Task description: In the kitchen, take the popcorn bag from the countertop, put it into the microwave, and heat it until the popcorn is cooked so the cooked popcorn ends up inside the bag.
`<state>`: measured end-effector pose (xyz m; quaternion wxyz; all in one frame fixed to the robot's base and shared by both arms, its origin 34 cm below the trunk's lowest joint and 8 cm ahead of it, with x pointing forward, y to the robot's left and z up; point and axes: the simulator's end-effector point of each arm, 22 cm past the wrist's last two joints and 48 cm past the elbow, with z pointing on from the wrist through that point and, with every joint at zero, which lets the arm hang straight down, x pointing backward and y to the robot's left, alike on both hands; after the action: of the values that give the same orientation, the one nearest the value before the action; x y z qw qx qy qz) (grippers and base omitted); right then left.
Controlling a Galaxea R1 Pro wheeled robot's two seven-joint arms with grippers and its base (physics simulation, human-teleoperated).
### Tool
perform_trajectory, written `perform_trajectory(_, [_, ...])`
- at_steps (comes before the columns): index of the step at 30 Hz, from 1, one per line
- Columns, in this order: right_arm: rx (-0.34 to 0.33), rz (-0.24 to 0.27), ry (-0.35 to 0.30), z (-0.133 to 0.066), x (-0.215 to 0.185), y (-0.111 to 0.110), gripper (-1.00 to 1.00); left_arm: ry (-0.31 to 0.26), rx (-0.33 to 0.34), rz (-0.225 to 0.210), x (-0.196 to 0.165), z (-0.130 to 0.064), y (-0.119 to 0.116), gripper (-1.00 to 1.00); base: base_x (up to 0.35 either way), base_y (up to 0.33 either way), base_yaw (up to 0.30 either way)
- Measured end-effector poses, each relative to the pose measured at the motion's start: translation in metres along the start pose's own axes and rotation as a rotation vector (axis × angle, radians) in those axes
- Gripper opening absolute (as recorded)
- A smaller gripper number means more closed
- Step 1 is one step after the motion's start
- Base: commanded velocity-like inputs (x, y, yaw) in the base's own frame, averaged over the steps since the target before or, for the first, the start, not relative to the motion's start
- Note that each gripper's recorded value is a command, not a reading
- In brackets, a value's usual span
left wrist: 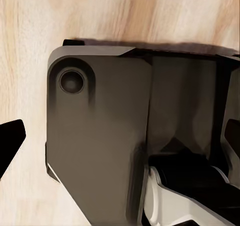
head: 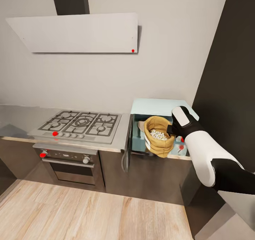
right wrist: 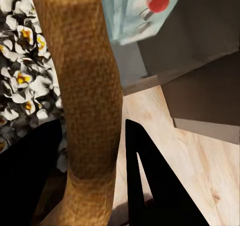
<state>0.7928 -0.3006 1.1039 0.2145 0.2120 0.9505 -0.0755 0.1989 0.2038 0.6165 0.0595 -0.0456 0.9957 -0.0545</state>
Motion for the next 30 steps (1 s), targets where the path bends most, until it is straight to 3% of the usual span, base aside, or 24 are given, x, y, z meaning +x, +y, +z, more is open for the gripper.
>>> perform_trajectory(30, [0.004,-0.005,0.004,0.0050,0.0013,0.0020,-1.00,0.000,0.000,-0.004,-0.0005,0.0029,-0.0003,1.00,0.021,0.000,0.000])
